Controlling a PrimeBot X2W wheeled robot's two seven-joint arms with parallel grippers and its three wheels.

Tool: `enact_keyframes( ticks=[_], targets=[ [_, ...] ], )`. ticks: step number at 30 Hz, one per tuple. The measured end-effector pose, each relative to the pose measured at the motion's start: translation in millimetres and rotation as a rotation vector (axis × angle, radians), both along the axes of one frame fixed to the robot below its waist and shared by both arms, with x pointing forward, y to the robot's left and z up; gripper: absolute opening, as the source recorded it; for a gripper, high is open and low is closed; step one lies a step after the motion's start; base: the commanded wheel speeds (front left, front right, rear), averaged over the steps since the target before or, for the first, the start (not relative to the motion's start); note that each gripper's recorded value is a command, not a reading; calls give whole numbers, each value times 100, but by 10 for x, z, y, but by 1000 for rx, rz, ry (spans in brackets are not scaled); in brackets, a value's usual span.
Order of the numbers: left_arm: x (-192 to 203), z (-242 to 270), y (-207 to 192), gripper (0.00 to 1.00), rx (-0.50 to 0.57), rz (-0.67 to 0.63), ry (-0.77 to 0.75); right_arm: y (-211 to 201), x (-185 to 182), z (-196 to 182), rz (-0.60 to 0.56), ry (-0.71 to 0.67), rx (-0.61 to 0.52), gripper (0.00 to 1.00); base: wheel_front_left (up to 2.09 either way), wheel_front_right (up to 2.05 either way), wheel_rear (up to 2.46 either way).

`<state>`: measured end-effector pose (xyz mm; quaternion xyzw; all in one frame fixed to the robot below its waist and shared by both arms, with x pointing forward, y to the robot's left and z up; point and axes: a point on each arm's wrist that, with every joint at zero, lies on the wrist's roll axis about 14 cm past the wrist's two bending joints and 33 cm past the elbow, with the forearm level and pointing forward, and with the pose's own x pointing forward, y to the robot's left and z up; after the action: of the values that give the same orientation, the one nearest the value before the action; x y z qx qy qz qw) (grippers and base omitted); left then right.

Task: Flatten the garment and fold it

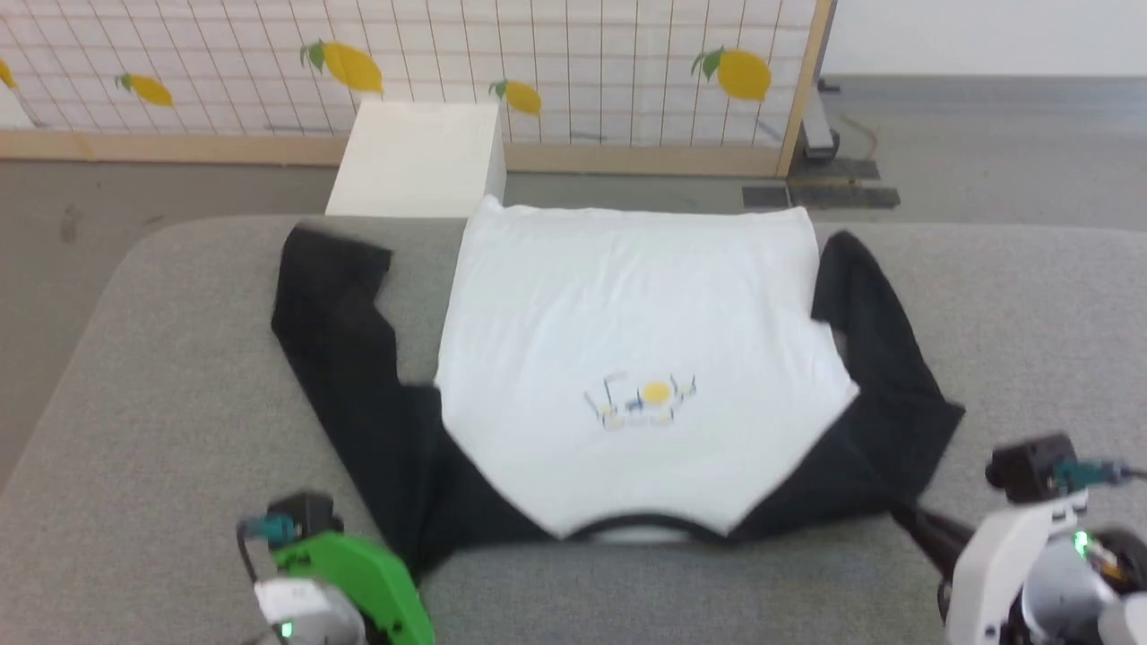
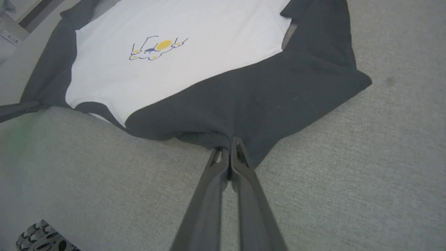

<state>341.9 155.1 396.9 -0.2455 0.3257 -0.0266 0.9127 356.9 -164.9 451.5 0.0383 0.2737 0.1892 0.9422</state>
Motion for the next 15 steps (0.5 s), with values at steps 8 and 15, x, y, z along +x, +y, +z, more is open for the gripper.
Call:
enact_keyframes(
  ticks=[8, 15],
  targets=[
    [-600, -216, -24, 0, -3, -29, 198, -26, -606, -275, 11, 201, -41, 0, 0, 0, 0],
    [-847, -298, -9, 0, 15, -50, 296, -139, -813, -409, 2, 295, -109, 0, 0, 0, 0]
  ],
)
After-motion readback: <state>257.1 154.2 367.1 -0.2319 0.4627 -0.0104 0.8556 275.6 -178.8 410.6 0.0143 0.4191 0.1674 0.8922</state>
